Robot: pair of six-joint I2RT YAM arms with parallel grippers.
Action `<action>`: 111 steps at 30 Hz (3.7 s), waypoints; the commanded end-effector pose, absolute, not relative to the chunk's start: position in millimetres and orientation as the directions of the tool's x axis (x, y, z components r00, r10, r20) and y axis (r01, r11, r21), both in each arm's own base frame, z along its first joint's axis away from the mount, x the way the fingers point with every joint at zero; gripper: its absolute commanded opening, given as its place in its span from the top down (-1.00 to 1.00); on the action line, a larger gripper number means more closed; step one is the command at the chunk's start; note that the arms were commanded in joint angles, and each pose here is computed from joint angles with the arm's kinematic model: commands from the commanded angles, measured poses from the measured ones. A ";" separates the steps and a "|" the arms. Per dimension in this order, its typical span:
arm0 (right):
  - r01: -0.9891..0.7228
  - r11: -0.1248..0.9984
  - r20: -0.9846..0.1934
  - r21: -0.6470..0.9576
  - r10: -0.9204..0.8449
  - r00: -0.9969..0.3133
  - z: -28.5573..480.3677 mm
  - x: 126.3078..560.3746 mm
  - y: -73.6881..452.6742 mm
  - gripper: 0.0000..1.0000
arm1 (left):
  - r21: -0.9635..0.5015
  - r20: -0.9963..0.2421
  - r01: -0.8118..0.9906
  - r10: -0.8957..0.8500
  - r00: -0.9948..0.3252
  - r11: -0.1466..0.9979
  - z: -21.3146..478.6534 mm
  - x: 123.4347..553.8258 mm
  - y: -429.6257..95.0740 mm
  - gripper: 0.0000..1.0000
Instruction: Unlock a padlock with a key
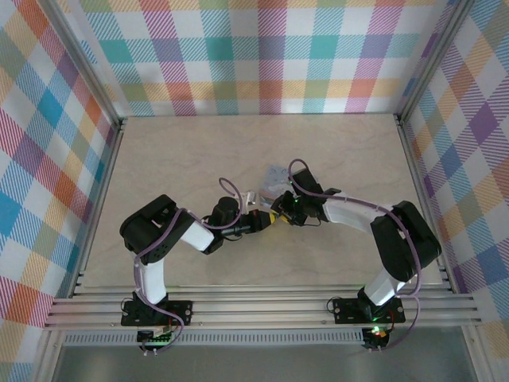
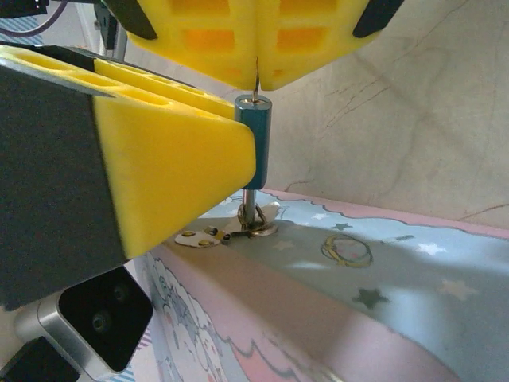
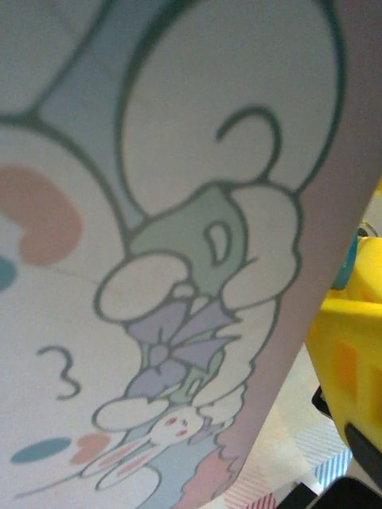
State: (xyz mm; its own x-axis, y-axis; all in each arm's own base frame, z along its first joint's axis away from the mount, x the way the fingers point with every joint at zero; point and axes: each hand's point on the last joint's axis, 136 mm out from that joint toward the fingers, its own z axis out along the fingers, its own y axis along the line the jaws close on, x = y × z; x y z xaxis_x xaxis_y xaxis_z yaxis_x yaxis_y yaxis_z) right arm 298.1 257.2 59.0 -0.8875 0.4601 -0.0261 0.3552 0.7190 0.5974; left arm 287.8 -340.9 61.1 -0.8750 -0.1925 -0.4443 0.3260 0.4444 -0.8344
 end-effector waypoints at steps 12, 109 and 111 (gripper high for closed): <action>0.368 0.761 0.096 0.535 0.378 -0.921 57.2 277.7 265.4 0.93 | -0.684 -0.664 0.589 -0.033 -0.747 0.431 110.3 277.4 -371.8 1.00; 0.179 0.671 -0.302 0.719 0.535 -0.789 95.7 343.7 176.9 1.00 | -0.378 -0.705 0.540 0.144 -0.695 0.752 98.8 255.0 -292.2 0.33; 0.199 0.654 -0.279 0.730 0.551 -0.786 93.1 345.0 172.0 1.00 | -0.382 -0.704 0.538 0.140 -0.696 0.752 100.3 255.3 -292.0 0.33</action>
